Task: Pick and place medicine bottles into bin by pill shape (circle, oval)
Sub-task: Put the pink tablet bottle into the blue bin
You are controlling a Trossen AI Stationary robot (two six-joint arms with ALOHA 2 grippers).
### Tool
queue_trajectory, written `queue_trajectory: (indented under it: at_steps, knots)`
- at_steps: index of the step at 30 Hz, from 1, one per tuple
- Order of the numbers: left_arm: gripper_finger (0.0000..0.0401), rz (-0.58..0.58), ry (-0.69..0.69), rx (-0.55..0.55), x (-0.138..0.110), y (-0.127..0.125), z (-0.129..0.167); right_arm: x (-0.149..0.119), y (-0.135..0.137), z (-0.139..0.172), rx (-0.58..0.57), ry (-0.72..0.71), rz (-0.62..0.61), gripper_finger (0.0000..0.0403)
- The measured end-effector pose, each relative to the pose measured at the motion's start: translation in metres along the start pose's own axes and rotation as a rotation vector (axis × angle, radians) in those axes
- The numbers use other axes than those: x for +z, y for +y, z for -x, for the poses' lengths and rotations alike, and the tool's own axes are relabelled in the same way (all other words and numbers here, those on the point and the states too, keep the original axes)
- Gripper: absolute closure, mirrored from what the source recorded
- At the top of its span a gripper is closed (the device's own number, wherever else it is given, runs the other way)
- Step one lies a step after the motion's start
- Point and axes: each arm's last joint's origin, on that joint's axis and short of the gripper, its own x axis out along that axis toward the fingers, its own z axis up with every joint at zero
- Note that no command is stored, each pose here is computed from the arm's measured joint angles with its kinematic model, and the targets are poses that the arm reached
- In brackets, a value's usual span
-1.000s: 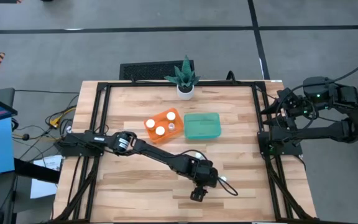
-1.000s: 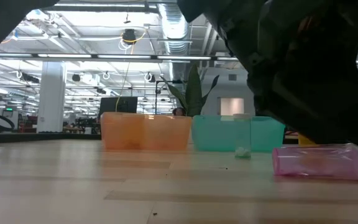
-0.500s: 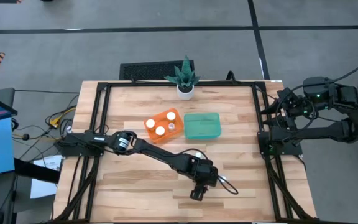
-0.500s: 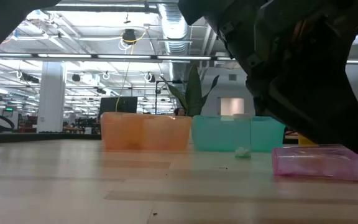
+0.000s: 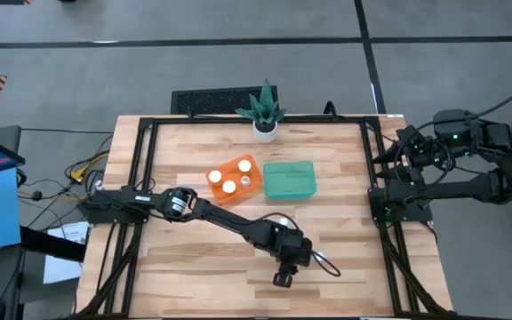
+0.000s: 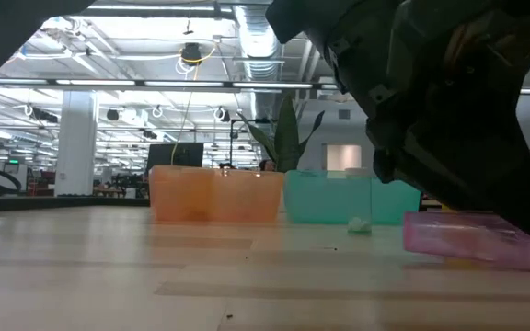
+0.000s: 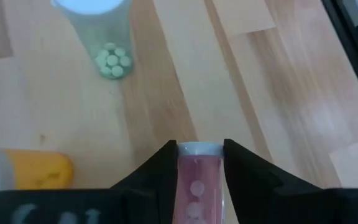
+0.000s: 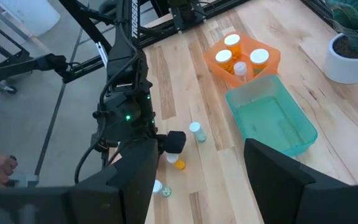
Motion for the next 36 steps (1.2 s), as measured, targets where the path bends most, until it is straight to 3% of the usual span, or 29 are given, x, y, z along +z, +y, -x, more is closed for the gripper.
queue_trajectory:
  at_steps: [10, 15, 21, 26, 32, 36]
  knots:
    - [0.0312, 0.06, 0.058, 0.092, 0.011, -0.002, 0.02, 0.0, 0.0, 0.0, 0.001, -0.001, 0.0, 0.0153]
    - [0.0309, 0.064, 0.05, 0.19, 0.031, -0.003, 0.055, 0.003, 0.001, 0.0, 0.01, -0.029, 0.008, 0.0153]
    - [0.0304, 0.176, -0.058, 0.36, 0.048, 0.003, 0.13, 0.008, 0.003, 0.0, 0.044, -0.077, 0.025, 0.0153]
    - [0.0304, 0.246, -0.312, 0.552, 0.067, -0.005, 0.216, 0.016, 0.006, 0.001, 0.072, -0.149, 0.047, 0.0153]
    - [0.0303, 0.309, -0.731, 0.77, 0.083, -0.021, 0.322, 0.036, 0.009, -0.008, 0.103, -0.254, 0.085, 0.0153]
    - [0.0303, 0.274, -0.982, 0.822, 0.089, -0.034, 0.38, 0.053, 0.011, -0.02, 0.123, -0.318, 0.108, 0.0153]
